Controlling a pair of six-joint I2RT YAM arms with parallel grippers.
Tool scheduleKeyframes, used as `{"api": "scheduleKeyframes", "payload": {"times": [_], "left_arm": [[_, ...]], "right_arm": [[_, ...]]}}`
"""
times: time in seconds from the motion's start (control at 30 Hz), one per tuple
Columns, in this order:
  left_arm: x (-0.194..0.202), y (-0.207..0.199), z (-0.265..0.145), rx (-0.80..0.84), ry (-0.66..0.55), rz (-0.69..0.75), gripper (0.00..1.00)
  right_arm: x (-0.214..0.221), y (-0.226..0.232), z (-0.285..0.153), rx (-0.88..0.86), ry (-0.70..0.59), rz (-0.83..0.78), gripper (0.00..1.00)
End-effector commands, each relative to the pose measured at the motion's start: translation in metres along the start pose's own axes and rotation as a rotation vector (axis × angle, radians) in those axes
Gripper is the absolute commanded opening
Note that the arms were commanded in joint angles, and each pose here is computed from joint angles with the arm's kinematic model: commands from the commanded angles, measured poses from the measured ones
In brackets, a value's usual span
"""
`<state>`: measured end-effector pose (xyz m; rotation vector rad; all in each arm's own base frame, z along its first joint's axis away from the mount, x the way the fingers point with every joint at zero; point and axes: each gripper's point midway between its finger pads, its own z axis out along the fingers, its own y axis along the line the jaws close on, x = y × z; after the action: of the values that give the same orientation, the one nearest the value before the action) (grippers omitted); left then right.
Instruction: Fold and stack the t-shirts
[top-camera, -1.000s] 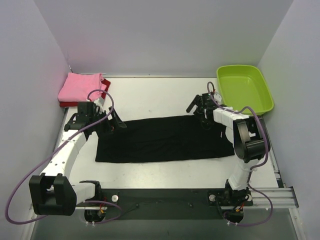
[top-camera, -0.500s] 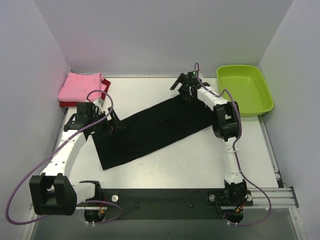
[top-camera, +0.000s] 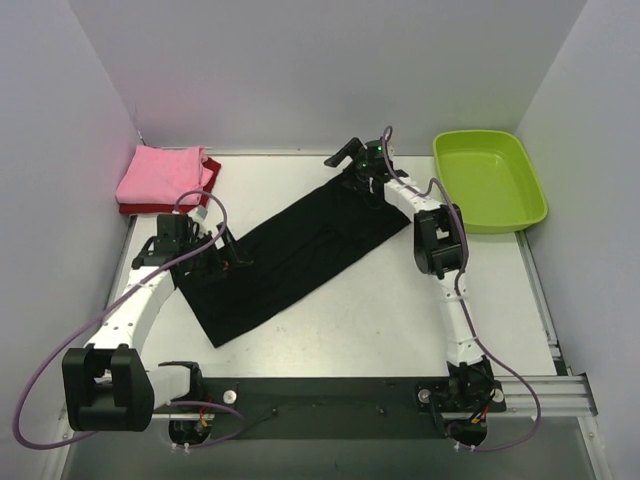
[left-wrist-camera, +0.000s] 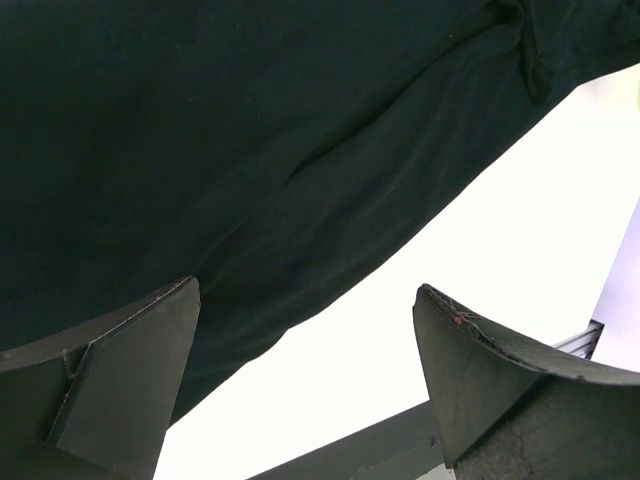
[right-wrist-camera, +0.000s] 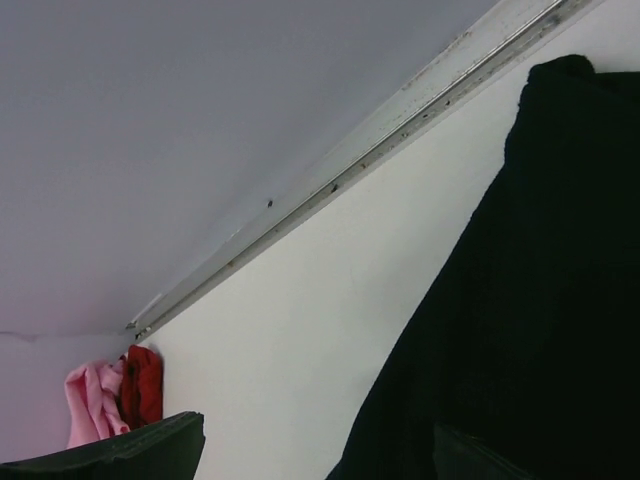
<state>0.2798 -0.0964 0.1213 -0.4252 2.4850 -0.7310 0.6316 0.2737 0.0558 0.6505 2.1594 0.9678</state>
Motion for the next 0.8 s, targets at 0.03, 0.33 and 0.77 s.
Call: {"api": "scheduleKeyframes", "payload": {"times": [0.03, 0.33, 0.77], "left_arm": [[-0.019, -0.016, -0.007, 0.071, -0.106, 0.012, 0.97], [0.018, 0.018, 0.008, -0.044, -0.046, -0.108, 0.97], [0.066, 0.057, 0.02, -0.187, -0.005, -0.227, 0.97]], "right_arm": [[-0.085, 0.11, -0.09, -0.274, -0.212, -0.031, 1.0], [-0.049, 0.149, -0.234, -0.315, -0.201, -0.151, 1.0], [0.027, 0.142, -0.351, -0.35, -0.207, -0.298, 1.0]]}}
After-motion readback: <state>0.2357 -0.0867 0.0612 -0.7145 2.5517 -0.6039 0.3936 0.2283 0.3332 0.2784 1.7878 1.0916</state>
